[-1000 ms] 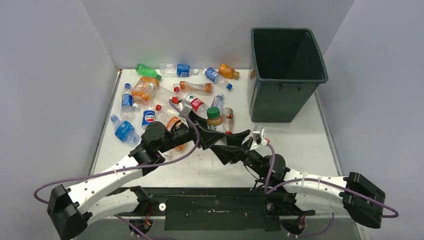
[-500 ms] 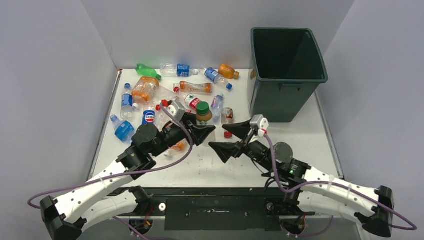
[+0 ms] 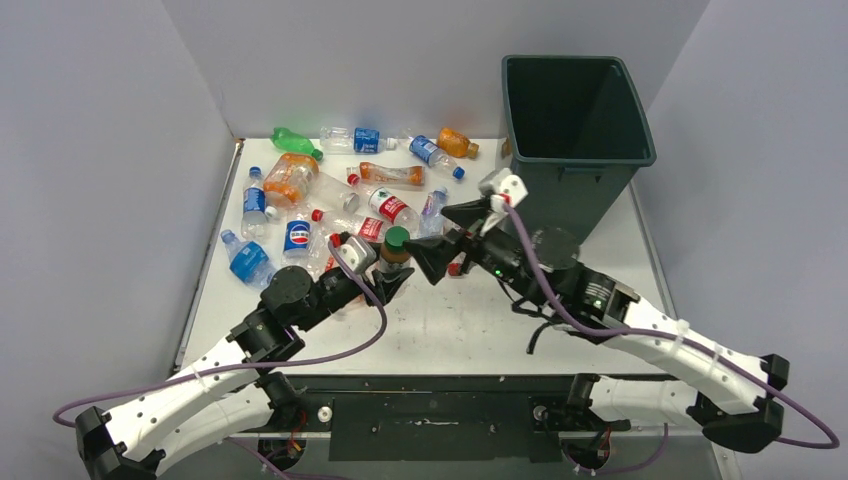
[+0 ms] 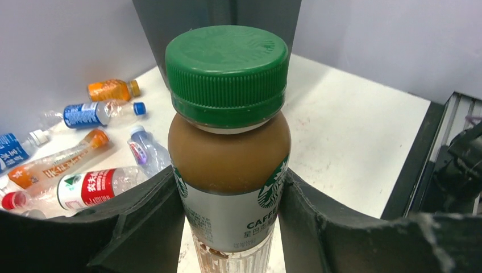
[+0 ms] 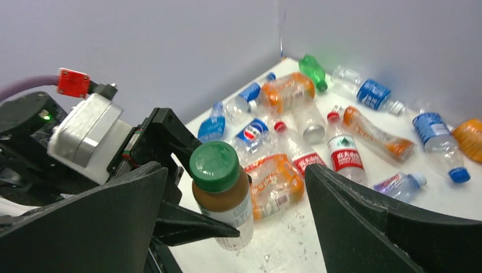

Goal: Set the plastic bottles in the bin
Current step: Place the plastic bottle in the trash bin.

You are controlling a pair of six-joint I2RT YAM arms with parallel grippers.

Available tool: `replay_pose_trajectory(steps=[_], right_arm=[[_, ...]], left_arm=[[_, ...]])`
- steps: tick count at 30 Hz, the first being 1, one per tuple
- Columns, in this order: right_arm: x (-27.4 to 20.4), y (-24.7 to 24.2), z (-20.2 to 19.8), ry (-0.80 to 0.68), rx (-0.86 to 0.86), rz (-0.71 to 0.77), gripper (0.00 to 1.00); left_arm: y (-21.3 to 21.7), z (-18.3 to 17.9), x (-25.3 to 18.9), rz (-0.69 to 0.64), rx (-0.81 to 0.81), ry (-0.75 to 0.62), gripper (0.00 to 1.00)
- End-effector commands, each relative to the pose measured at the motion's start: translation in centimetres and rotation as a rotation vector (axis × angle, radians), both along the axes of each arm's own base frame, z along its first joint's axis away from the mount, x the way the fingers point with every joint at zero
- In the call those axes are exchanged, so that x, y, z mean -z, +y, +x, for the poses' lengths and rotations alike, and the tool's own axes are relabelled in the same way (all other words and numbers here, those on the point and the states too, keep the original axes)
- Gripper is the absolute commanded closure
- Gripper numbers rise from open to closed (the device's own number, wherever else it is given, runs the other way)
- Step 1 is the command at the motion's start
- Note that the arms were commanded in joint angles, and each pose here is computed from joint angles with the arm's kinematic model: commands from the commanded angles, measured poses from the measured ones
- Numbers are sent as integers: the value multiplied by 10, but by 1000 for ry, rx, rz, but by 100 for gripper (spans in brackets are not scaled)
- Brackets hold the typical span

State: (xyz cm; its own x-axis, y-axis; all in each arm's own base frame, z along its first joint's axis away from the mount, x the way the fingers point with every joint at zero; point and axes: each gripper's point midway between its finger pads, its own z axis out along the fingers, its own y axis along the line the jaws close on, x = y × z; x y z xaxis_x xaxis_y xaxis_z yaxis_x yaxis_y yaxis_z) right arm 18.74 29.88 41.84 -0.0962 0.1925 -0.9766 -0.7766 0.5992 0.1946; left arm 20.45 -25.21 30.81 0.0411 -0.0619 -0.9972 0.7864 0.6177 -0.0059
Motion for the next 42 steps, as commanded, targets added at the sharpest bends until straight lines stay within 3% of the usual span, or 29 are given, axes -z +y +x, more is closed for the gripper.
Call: replay_pose_trajectory(steps=[1, 11, 18, 20, 21, 25, 31, 38, 42], right_arm=[[16, 25, 3, 69, -40, -85, 5], [38, 48, 18, 122, -19, -127, 22], [51, 60, 17, 145, -47, -135, 58], [55, 63, 17, 151, -59, -142, 78], [55, 63, 16, 152, -64, -142, 91], [44, 51, 19, 133, -22, -143, 95], [-33, -26, 57, -21, 324, -132, 95], [-143, -173, 95, -178, 922, 195, 95], [-164, -213, 115, -213, 1170, 205, 95]], left_arm=[[-4, -9, -24, -57, 50, -90, 100], [-13, -16, -19, -82, 105, -56, 100], [-14, -19, -20, -87, 120, -55, 100], [-14, -20, -20, -87, 121, -56, 100], [-14, -20, -20, -89, 120, -55, 95], [-10, -21, -23, -112, 107, -46, 1], [6, -10, -29, -145, 3, -57, 4], [28, 6, -30, -162, -145, -61, 4], [32, 8, -29, -152, -172, -61, 4]])
